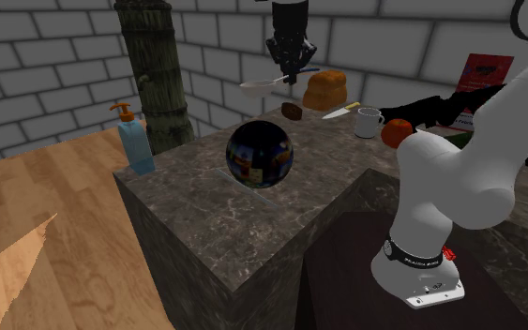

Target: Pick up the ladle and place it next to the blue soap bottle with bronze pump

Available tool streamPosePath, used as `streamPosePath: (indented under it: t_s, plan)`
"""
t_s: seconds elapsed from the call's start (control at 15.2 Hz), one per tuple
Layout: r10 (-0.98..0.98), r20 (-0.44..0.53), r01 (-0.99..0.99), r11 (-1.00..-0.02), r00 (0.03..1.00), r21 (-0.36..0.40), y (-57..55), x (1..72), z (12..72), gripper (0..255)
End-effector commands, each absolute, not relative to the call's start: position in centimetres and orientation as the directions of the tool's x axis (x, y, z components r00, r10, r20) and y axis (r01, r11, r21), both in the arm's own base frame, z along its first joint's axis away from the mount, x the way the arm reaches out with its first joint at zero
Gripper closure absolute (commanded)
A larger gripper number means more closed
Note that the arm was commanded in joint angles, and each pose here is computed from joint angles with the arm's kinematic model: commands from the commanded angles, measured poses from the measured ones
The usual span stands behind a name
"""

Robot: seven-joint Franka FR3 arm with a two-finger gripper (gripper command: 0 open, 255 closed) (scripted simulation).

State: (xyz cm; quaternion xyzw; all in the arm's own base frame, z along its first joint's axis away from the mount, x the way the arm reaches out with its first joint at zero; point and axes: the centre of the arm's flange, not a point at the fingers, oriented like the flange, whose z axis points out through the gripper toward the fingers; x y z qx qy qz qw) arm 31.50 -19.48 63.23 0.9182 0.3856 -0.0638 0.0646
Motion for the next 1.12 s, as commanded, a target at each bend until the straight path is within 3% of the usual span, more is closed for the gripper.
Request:
streamPosePath:
  t_s: [0.0, 1.06]
  plan:
    - [0.700, -0.167, 0.716, -0.694, 0.695, 0.070, -20.5, 34.2, 63.2, 255]
    - [0.700, -0.167, 0.716, -0.694, 0.695, 0.070, -27.9, 53.3, 63.2, 255]
